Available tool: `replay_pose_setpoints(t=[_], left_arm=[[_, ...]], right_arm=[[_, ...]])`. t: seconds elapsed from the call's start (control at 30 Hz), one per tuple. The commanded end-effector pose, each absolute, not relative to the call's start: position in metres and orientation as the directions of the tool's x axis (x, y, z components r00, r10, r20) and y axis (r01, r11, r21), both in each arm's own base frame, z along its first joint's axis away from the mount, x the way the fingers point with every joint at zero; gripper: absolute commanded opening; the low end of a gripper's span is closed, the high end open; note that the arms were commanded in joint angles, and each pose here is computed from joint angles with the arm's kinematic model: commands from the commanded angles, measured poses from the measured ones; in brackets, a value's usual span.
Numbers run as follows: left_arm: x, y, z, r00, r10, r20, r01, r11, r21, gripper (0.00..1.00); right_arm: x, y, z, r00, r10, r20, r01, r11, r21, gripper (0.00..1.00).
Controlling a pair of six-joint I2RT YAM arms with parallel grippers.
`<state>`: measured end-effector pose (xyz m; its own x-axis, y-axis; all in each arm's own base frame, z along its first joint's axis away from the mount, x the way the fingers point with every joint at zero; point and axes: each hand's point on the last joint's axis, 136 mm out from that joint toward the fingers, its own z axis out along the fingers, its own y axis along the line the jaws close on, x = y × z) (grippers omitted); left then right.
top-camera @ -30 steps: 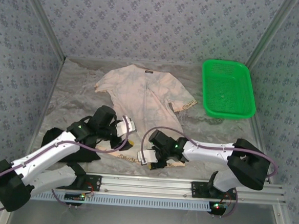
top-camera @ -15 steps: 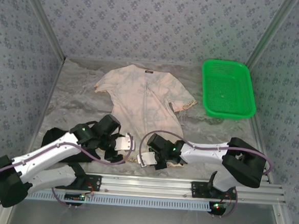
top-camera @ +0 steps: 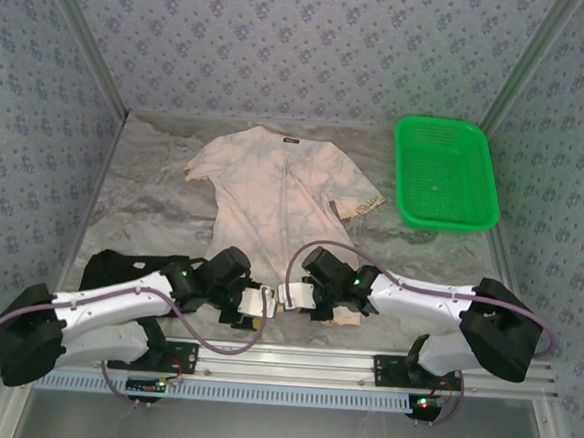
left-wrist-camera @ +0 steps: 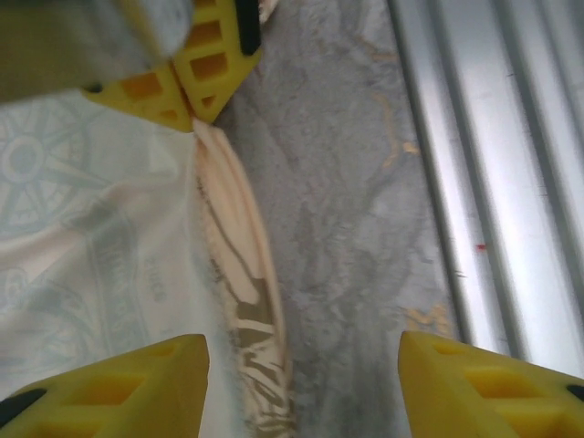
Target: Fold the inside-out t-shirt
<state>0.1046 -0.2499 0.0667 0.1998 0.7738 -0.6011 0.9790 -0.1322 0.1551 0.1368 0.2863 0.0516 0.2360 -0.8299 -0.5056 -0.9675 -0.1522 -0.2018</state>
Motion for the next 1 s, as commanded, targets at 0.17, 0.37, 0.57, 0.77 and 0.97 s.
replay_pose_setpoints(t=[0.17,0.37,0.57,0.77,0.97], left_arm=[[0.129,-0.271,0.073,0.298,0.720,-0.627,0.950,-0.159,0.269,0.53],[0.129,-0.270,0.073,0.305,0.709,-0.636,0.947,-0.156,0.280,0.53],[0.129,-0.271,0.073,0.316,0.694,-0.647,0.944,-0.158,0.291,0.53],[0.125,-0.274,0.071,0.319,0.675,-0.665,0.944,-0.165,0.286,0.53],[0.124,-0.279,0.072,0.330,0.642,-0.692,0.941,-0.161,0.299,0.53]], right_arm=[[0.130,0.278,0.049,0.240,-0.847,-0.474,-0.968,-0.170,-0.187,0.16],[0.130,0.278,0.046,0.255,-0.853,-0.456,-0.962,-0.176,-0.210,0.19],[0.126,0.276,0.047,0.267,-0.847,-0.460,-0.959,-0.187,-0.213,0.26],[0.124,0.273,0.044,0.275,-0.855,-0.439,-0.958,-0.202,-0.205,0.10],[0.125,0.273,0.046,0.272,-0.850,-0.452,-0.957,-0.191,-0.218,0.09]])
